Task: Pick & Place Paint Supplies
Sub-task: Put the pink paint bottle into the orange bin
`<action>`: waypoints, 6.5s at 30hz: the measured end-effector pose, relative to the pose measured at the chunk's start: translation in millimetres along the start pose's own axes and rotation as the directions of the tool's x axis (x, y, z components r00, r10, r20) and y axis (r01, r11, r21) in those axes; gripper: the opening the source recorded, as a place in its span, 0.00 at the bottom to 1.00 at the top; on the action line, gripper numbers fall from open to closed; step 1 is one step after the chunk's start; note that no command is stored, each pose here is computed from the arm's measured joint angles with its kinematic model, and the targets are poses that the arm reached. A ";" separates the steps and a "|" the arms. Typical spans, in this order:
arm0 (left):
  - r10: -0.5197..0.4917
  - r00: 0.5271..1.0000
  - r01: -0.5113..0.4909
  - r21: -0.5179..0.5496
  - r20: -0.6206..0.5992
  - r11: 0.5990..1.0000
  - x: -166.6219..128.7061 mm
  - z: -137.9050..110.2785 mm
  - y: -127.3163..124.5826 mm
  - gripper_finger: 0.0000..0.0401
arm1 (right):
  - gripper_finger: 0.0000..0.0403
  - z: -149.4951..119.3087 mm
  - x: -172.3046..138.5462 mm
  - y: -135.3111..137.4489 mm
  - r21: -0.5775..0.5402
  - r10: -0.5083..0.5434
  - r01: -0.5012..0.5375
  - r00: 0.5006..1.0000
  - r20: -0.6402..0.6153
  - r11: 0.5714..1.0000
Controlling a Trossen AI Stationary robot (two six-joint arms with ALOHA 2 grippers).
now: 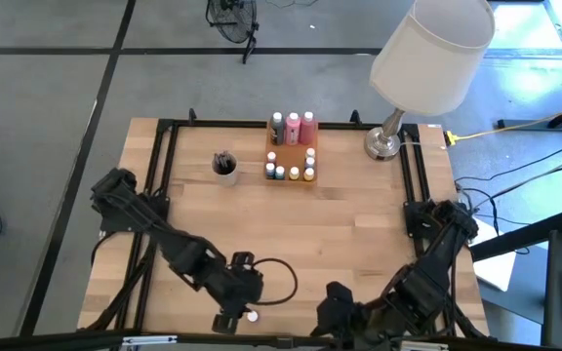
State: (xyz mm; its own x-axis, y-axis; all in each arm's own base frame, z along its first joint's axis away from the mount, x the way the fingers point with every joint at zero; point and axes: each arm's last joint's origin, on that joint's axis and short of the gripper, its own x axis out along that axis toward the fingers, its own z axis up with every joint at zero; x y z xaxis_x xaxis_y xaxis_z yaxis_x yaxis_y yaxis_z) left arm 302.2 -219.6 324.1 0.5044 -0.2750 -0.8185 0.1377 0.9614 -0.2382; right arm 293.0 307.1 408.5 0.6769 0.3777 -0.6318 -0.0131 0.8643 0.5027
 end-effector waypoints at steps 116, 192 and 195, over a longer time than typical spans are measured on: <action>0.104 0.975 -0.114 -0.037 -0.198 0.993 111.4 -29.6 -14.5 0.70 | 0.45 -8.4 -1.8 -5.1 -0.142 -0.106 0.104 0.994 -0.009 0.984; 0.068 0.963 -0.082 -0.041 -0.260 0.996 132.3 -29.7 -4.4 0.58 | 0.45 -8.3 -1.7 -6.7 -0.152 -0.119 0.116 0.993 -0.013 0.982; 0.059 0.962 -0.071 -0.036 -0.266 0.997 132.4 -29.5 -4.2 0.51 | 0.45 -8.1 -1.7 -6.9 -0.152 -0.120 0.116 0.993 -0.013 0.981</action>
State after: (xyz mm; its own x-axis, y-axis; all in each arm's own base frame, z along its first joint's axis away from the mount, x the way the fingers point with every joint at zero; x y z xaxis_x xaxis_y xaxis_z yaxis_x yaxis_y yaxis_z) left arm 343.2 -260.3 201.3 0.2670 -0.2099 -0.9406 0.0712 0.9776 -0.1980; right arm 286.0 303.2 401.3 0.6638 0.2759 -0.6952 -0.0460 0.9428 0.3302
